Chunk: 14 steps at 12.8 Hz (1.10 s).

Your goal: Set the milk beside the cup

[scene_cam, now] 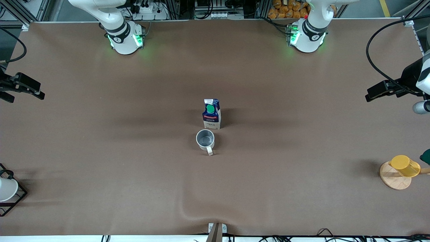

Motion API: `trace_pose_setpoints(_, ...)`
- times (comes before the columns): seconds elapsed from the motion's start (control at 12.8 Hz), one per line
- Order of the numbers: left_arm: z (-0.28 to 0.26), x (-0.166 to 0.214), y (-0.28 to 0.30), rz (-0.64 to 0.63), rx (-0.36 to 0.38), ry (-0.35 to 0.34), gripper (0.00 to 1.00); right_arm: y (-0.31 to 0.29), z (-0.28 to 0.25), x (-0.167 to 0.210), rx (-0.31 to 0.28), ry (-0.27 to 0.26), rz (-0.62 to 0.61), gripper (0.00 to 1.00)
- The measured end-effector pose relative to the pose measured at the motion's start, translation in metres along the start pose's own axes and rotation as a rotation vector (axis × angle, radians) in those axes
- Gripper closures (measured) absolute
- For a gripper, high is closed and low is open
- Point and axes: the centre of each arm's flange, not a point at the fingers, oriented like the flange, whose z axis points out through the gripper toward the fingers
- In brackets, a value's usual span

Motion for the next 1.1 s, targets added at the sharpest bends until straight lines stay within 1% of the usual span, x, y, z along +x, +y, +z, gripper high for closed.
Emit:
trace_pose_setpoints(0.24, -0.005, -0.018, -0.008, -0.005, -0.002, 0.022, 0.0, 0.003, 0.001, -0.002, -0.003, -0.01, 0.005, 0.0)
trace_pose_setpoints(0.39, -0.001, -0.027, -0.011, -0.008, -0.003, 0.024, 0.0, 0.005, 0.001, -0.002, -0.005, -0.012, 0.008, 0.0)
trace_pose_setpoints(1.1, 0.005, -0.027, -0.01, 0.012, -0.001, 0.025, 0.0, 0.019, 0.004, -0.005, -0.006, -0.023, 0.034, 0.0)
